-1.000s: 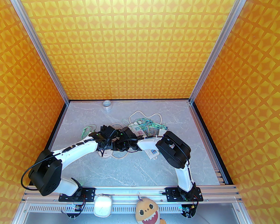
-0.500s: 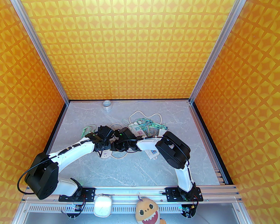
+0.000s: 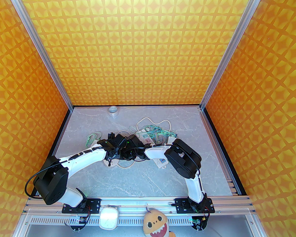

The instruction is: Pull the plug off the socket

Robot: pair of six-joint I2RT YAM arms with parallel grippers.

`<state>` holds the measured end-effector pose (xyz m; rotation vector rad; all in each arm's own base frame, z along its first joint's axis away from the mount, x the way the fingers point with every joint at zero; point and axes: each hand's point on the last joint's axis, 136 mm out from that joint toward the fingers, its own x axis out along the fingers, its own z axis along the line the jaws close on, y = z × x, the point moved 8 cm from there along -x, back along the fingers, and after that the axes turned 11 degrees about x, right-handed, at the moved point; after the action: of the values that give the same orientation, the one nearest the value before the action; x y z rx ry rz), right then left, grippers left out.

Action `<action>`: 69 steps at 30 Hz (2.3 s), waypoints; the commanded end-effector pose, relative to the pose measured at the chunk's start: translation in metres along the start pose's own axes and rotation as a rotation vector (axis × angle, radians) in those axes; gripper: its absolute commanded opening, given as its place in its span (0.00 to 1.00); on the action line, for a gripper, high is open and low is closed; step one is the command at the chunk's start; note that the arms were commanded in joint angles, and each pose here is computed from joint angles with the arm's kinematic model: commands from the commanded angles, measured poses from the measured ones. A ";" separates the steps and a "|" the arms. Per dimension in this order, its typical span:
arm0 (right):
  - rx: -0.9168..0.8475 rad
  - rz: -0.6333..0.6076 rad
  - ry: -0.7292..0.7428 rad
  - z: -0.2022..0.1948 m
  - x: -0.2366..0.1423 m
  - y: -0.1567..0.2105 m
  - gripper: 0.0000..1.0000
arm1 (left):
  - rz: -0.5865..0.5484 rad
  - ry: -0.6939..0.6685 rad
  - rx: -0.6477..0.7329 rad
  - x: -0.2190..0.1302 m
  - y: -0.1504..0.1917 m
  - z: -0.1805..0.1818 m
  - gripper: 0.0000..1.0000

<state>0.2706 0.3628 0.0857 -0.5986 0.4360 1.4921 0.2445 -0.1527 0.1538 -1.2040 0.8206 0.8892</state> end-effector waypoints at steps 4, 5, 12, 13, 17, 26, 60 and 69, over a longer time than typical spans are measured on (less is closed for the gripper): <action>0.082 -0.008 0.253 -0.058 0.013 0.011 0.30 | -0.080 0.222 -0.159 -0.024 -0.018 0.010 0.08; 0.082 -0.009 0.254 -0.058 0.013 0.011 0.30 | -0.079 0.234 -0.169 -0.024 -0.017 0.011 0.08; 0.069 -0.014 0.217 -0.050 0.009 0.010 0.31 | -0.060 0.237 -0.166 -0.014 -0.015 0.012 0.07; 0.056 -0.027 0.192 -0.045 0.006 0.009 0.32 | -0.058 0.244 -0.164 -0.012 -0.015 0.010 0.07; -0.008 -0.081 0.092 -0.022 -0.012 0.007 0.34 | -0.043 0.265 -0.161 -0.004 -0.015 0.004 0.07; -0.028 -0.131 -0.009 -0.012 -0.030 0.002 0.47 | -0.025 0.276 -0.163 0.002 -0.019 -0.003 0.07; -0.008 -0.071 0.119 -0.035 -0.002 -0.002 0.41 | 0.069 0.249 -0.123 0.006 -0.017 -0.011 0.05; -0.026 -0.028 -0.089 -0.015 0.000 0.003 0.44 | 0.077 0.251 -0.106 0.009 -0.013 -0.018 0.04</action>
<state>0.2765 0.3465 0.0836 -0.6144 0.3726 1.4409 0.2601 -0.1562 0.1436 -1.3732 0.9779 0.9094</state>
